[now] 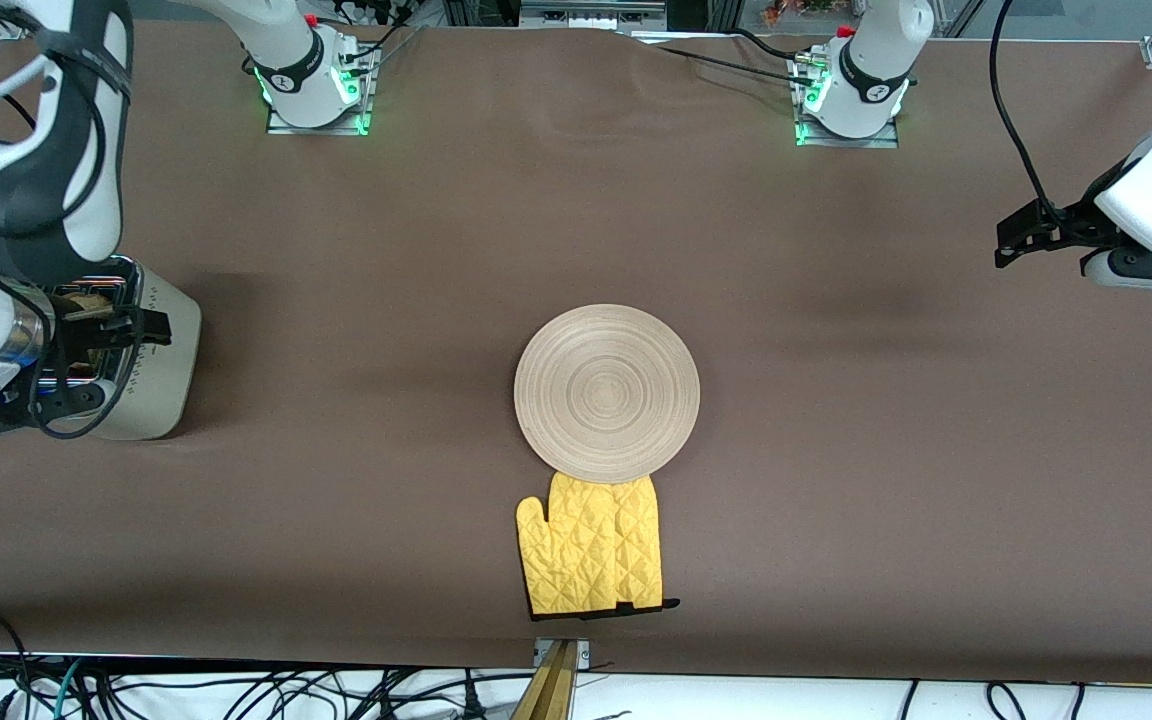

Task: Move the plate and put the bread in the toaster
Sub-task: 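Release the bread and raise the right gripper away from the toaster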

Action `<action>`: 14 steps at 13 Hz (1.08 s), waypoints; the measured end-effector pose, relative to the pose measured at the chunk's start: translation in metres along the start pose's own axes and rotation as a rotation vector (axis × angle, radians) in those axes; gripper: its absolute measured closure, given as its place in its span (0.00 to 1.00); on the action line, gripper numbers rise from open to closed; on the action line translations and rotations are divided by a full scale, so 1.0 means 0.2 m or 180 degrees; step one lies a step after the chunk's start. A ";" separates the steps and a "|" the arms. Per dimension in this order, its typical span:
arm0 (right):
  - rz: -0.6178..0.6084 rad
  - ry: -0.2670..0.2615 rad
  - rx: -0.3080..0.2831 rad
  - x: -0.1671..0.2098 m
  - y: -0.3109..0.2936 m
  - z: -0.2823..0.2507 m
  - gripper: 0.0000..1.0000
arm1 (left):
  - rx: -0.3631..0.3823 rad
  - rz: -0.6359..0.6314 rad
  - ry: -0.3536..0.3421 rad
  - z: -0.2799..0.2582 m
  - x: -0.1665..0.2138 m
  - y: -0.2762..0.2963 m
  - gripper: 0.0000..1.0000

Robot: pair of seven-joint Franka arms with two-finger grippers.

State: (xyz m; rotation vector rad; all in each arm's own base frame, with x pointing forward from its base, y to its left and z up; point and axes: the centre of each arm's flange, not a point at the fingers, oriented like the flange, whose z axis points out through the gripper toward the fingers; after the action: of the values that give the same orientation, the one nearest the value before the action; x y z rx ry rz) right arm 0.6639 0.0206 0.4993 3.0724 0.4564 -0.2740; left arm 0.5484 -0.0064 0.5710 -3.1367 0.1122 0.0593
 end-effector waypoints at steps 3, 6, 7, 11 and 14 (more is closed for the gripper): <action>0.0102 0.0376 -0.0183 -0.08 0.06 -0.18 0.00 | 0.0000 0.0001 0.0000 0.00 0.00 0.00 0.00; 0.0155 0.0582 -0.0195 -0.18 0.08 -0.27 0.00 | 0.0000 0.0001 0.0000 0.00 0.00 0.00 0.00; 0.0169 0.0624 -0.0177 -0.22 0.09 -0.28 0.00 | 0.0000 0.0002 0.0000 0.00 0.00 0.00 0.00; 0.0137 0.0776 -0.0179 -0.28 0.06 -0.32 0.00 | 0.0000 0.0002 0.0000 0.00 0.00 0.00 0.00; 0.0481 0.0761 -0.0070 -0.30 0.00 -0.29 0.00 | 0.0000 0.0002 0.0000 0.00 0.00 0.00 0.00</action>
State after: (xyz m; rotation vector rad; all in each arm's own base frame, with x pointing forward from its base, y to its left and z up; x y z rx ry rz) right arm 0.6172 0.0071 0.5678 3.1084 0.2278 0.1028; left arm 0.5484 -0.0067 0.5711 -3.1367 0.1132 0.0593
